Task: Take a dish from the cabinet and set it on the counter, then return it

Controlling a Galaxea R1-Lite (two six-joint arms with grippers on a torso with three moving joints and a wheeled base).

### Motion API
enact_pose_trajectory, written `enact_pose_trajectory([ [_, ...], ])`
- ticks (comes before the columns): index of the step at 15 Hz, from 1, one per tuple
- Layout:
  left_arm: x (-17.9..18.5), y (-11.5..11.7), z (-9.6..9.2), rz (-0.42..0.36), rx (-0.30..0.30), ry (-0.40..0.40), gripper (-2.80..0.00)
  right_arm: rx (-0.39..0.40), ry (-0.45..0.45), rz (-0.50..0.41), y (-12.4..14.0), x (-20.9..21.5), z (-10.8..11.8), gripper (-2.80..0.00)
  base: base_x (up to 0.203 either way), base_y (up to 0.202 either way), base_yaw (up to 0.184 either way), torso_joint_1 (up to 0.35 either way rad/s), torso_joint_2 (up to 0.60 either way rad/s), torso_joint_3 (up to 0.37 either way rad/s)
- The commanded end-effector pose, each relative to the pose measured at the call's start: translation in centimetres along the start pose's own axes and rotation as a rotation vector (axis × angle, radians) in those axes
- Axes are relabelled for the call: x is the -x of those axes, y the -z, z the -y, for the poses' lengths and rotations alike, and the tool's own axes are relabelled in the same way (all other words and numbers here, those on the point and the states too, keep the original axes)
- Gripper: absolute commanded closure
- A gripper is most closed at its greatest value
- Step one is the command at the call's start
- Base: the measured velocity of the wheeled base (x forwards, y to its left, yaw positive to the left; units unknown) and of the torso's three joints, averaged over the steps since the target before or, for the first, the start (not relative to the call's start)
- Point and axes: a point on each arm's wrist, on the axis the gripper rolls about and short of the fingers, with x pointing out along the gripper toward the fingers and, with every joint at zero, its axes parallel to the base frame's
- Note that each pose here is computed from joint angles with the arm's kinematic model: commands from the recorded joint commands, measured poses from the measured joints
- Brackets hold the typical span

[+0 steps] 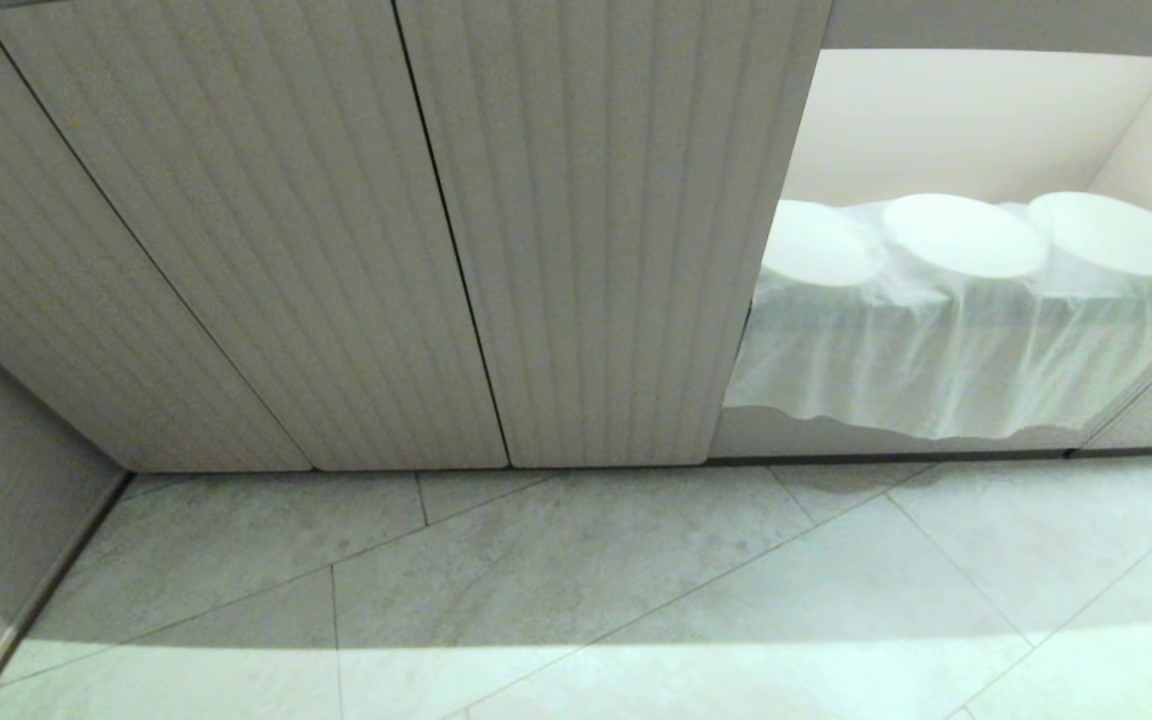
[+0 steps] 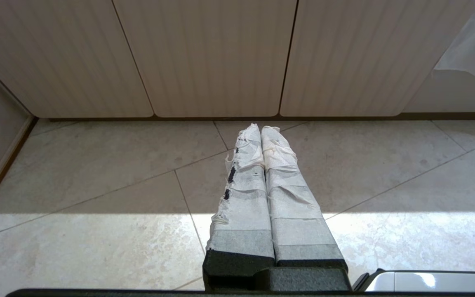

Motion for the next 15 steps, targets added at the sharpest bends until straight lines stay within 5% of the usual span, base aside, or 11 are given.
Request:
enact_pose_trajectory([
  [1,0.0,0.0,0.0,0.001,0.001,-0.001,0.0,-0.001,-0.001,0.0,-0.02,-0.02,0.0,0.0,0.0,0.0,0.0,0.0,0.0,0.0],
  [15,0.0,0.01,0.0,0.0,0.001,-0.001,0.0,-0.004,0.002,0.001,-0.03,-0.02,0.0,0.0,0.0,0.0,0.0,0.0,0.0,0.0],
])
